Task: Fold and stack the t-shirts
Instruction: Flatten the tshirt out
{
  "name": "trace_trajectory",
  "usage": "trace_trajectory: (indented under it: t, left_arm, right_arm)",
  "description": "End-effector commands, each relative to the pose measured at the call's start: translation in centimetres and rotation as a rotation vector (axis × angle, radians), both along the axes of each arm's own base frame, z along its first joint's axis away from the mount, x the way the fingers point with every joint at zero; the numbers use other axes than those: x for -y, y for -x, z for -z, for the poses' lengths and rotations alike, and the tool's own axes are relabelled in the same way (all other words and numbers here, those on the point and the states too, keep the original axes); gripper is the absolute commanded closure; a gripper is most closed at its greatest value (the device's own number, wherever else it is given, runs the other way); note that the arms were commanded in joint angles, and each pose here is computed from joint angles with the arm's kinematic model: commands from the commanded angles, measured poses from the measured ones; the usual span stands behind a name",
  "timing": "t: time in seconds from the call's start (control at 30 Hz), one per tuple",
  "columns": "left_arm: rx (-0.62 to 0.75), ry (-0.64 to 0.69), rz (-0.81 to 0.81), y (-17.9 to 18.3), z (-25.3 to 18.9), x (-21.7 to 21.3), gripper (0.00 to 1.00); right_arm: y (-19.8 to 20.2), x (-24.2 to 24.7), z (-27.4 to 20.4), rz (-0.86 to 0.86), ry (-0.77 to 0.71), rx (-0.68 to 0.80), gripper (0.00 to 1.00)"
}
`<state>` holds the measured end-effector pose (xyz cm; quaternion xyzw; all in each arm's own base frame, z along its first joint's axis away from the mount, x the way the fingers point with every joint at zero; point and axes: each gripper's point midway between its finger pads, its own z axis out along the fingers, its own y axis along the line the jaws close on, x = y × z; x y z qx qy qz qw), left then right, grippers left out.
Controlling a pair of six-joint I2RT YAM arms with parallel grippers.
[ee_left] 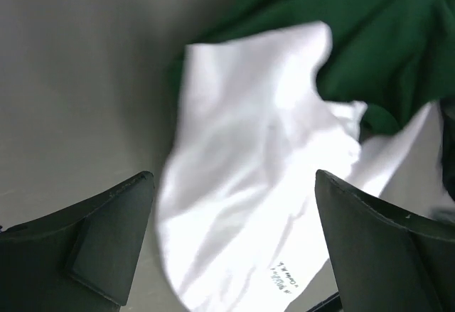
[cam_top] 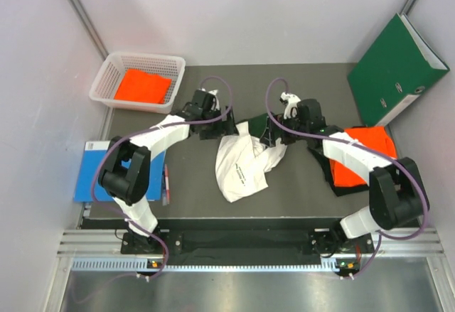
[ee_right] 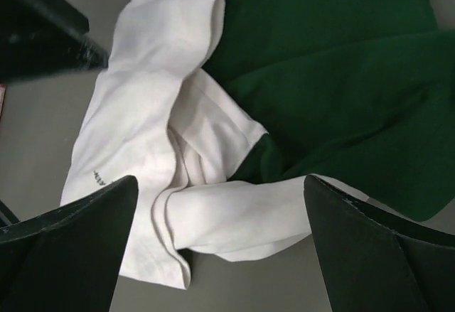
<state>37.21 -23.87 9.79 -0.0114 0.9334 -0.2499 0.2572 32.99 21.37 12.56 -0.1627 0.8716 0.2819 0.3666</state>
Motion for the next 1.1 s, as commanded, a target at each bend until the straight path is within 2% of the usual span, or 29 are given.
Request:
trace_trajectory:
  t: [0.0,0.07,0.13,0.17,0.27,0.37,0.57,0.6,0.7,0.73,0.83,0.97,1.07]
  left_arm:
    - [0.159,0.013,0.113,0.0,-3.7,4.7,0.01]
    - [0.19,-0.055,0.137,-0.1,-3.9,6.1,0.01]
    - [0.136,-0.152,0.161,0.9,-2.0,6.6,0.01]
    - [0.173,-0.196,0.149,0.0,-2.8,6.8,0.01]
    - [0.185,-0.307,0.173,0.7,-2.0,7.8,0.01]
    - [0.196,-0.376,0.188,1.4,-1.4,8.7,0.01]
    - [0.19,-0.564,0.147,1.3,0.4,7.5,0.14]
    - [0.196,-0.589,0.143,1.2,0.6,7.3,0.17]
    - [0.181,-0.632,0.136,1.2,1.4,7.0,0.36]
    - [0.183,-0.652,0.12,1.1,1.6,6.7,0.57]
    - [0.203,-0.688,0.061,0.7,0.8,5.7,0.99]
    - [0.232,-0.703,0.02,0.6,-0.7,4.7,1.0]
    - [0.249,-0.707,0.0,0.8,-1.7,4.0,1.0]
  right_arm:
    - [-3.3,-0.2,-1.8,0.077,-0.082,0.075,0.0]
    - [-3.7,0.3,-1.6,0.11,-0.098,0.066,0.0]
    - [-4.1,1.3,-1.8,0.149,-0.112,0.073,0.01]
    - [-4.3,1.8,-1.8,0.181,-0.119,0.07,0.01]
    - [-4.9,4.1,-2.4,0.27,-0.136,0.086,0.0]
    - [-5.5,6.8,-2.5,0.358,-0.135,0.09,0.0]
    - [-5.9,10.5,-2.1,0.453,-0.126,0.083,0.01]
    - [-5.8,10.8,-1.8,0.46,-0.125,0.077,0.0]
    - [-5.9,11.3,-1.6,0.466,-0.132,0.073,0.0]
    - [-5.9,11.2,-1.5,0.455,-0.138,0.067,0.0]
    - [-6.0,10.4,-0.7,0.419,-0.155,0.042,0.0]
    - [-6.0,9.1,0.8,0.374,-0.205,0.001,0.01]
    - [-6.6,8.2,1.4,0.349,-0.239,-0.02,0.05]
